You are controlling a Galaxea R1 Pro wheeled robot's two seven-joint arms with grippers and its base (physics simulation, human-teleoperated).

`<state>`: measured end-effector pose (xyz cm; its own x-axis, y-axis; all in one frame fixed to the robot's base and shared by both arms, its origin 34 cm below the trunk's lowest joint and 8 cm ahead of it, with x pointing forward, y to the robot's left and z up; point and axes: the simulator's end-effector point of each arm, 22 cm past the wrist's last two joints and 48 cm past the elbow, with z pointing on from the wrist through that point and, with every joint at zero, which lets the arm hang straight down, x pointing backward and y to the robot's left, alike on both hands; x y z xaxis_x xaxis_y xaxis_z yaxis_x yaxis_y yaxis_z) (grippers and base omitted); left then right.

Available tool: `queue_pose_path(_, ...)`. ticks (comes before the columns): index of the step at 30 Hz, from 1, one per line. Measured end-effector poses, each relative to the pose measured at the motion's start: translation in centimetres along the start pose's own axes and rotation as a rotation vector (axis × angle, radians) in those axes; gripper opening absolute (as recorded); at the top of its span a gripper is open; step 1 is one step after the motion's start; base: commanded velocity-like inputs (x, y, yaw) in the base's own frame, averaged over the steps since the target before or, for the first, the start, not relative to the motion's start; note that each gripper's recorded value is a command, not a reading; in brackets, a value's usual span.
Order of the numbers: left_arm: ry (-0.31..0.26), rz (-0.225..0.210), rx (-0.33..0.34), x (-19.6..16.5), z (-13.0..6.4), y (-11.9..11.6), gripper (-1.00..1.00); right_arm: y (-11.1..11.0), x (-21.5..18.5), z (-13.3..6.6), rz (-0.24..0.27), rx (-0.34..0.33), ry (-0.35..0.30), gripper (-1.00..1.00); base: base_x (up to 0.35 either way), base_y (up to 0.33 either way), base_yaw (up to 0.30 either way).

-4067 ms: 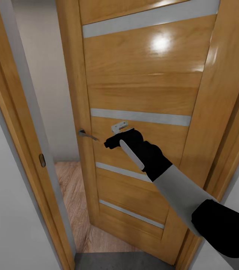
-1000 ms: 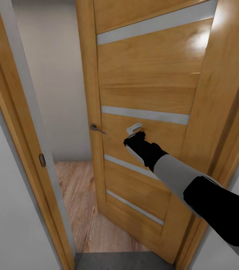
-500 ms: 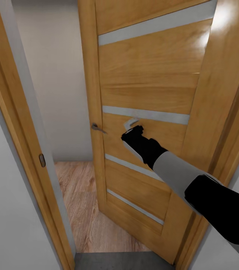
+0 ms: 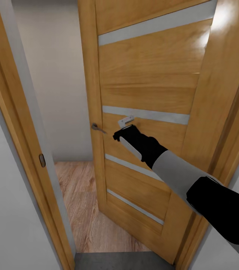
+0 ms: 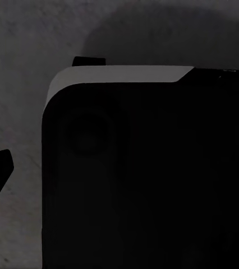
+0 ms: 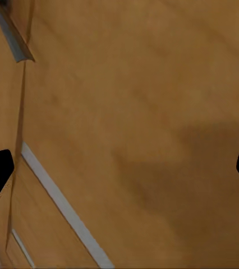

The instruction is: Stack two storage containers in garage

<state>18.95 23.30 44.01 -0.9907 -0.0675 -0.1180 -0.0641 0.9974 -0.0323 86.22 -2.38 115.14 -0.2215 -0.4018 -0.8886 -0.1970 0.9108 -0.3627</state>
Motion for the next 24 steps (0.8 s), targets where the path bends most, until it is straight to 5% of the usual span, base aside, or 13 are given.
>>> queue_pose_path(18, 0.001, -0.064, -0.002, 0.0, 0.0, 0.1, 1.0, 4.5, 5.9, 0.7, -0.006, -0.094, 0.086, 1.0, 0.0, 0.0, 0.0)
queue_pose_path(24, 0.001, -0.087, -0.003, 0.0, 0.0, 0.1, 1.0, 6.4, 5.9, 0.2, -0.016, -0.14, 0.063, 1.0, 0.0, 0.0, 0.0)
